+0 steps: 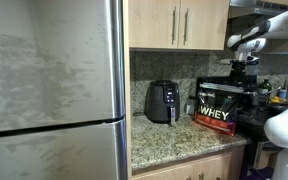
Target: Move the black plastic to the left then move it to the right
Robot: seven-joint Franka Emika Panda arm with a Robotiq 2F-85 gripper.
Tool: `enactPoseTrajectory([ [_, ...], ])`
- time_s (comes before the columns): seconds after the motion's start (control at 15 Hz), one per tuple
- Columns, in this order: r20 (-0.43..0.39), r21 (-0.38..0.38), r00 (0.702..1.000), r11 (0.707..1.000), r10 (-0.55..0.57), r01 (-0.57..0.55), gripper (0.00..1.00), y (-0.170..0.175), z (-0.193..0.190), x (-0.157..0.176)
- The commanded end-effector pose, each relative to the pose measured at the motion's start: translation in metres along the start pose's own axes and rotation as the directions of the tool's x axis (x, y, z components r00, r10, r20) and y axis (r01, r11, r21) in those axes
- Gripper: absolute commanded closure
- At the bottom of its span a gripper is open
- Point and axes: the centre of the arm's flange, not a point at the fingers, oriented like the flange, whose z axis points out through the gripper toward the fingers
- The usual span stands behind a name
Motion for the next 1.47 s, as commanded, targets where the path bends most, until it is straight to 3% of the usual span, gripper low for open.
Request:
enactPoseTrajectory([
  [0.0, -0.010, 0.017, 1.000, 0.999, 0.029, -0.029, 0.00, 0.001, 0.022, -0.012],
  [0.47, 0.034, 0.134, 0.978, 0.968, 0.207, -0.210, 0.00, -0.005, 0.074, -0.028],
  [0.53, 0.054, 0.141, 0.975, 0.965, 0.217, -0.223, 0.25, -0.005, 0.082, -0.027],
  [0.6, 0.066, 0.142, 0.972, 0.962, 0.226, -0.233, 0.26, -0.004, 0.086, -0.027],
  [0.8, 0.067, 0.171, 0.967, 0.952, 0.244, -0.253, 0.45, -0.004, 0.087, -0.028],
  [1.27, 0.052, 0.163, 0.961, 0.947, 0.272, -0.277, 0.95, -0.007, 0.095, -0.023],
  [1.4, 0.048, 0.157, 0.962, 0.950, 0.268, -0.272, 1.00, -0.008, 0.094, -0.022],
])
